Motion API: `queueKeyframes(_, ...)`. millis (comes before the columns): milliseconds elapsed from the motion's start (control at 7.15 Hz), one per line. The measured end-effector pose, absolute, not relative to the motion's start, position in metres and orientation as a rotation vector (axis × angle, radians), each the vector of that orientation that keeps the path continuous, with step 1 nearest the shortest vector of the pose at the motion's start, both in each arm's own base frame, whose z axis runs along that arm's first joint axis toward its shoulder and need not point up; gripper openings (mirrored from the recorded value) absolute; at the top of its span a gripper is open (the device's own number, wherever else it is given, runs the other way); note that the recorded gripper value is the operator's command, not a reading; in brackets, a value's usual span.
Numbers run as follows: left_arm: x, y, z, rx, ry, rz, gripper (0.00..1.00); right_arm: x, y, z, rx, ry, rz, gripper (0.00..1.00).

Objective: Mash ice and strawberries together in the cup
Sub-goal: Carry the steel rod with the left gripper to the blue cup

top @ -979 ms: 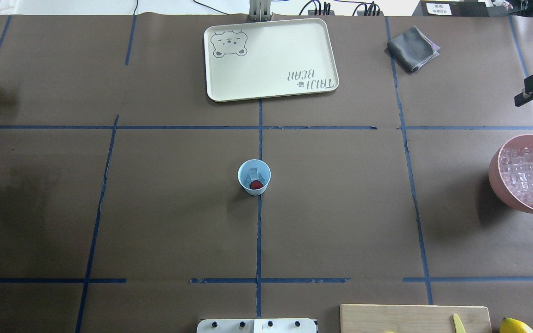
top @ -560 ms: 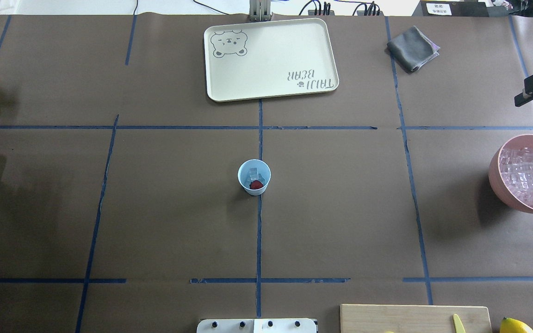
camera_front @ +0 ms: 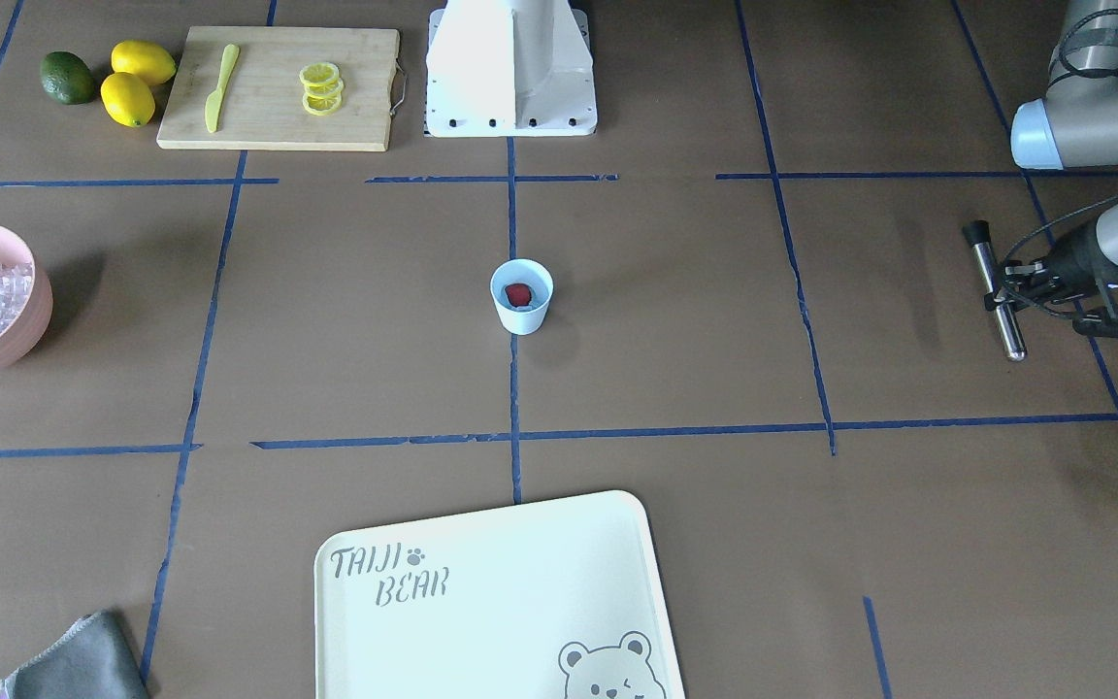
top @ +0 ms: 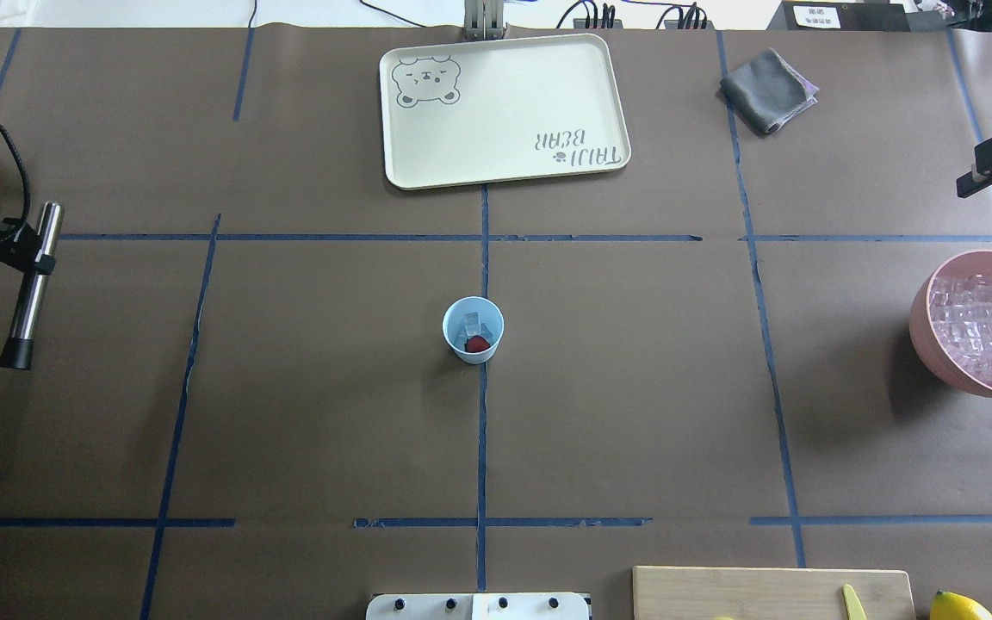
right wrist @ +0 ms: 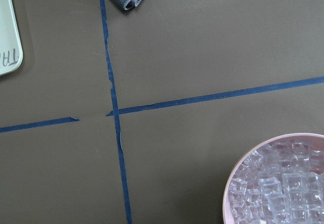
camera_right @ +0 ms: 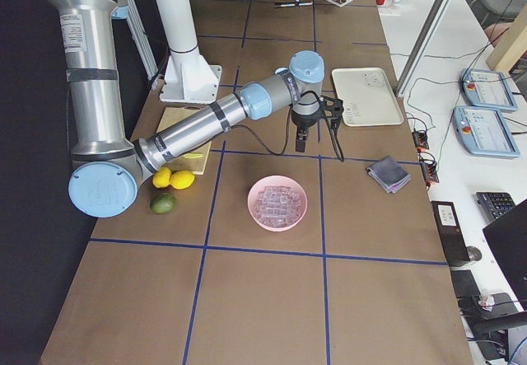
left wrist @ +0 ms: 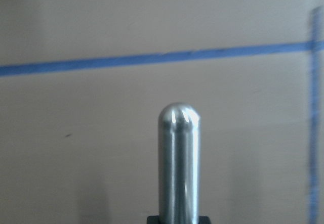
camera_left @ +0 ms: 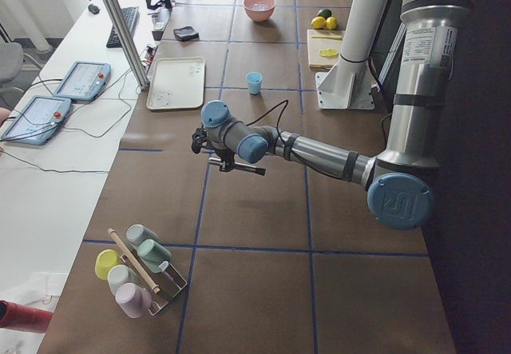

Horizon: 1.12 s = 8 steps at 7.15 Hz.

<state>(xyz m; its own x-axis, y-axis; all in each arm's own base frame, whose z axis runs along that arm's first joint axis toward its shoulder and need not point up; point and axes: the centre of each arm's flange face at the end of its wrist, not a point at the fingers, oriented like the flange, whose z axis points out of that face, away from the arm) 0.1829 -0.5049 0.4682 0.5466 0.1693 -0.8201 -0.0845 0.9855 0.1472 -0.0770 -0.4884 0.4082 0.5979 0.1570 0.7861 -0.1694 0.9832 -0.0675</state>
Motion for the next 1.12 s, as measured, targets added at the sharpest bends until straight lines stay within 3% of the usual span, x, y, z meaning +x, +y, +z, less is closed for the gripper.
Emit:
queueKeyframes(699, 0.32, -0.446, 0.205, 0.512, 1.115, 0.431, 0.0, -0.076, -0.485, 0.412, 0.004, -0.914, 0.191, 1.0)
queueKeyframes(1119, 0.42, -0.369, 0.137, 1.003, 1.098, 0.325, 0.0, -0.074, -0.478, 0.412, 0.005, -0.916, 0.189, 1.0)
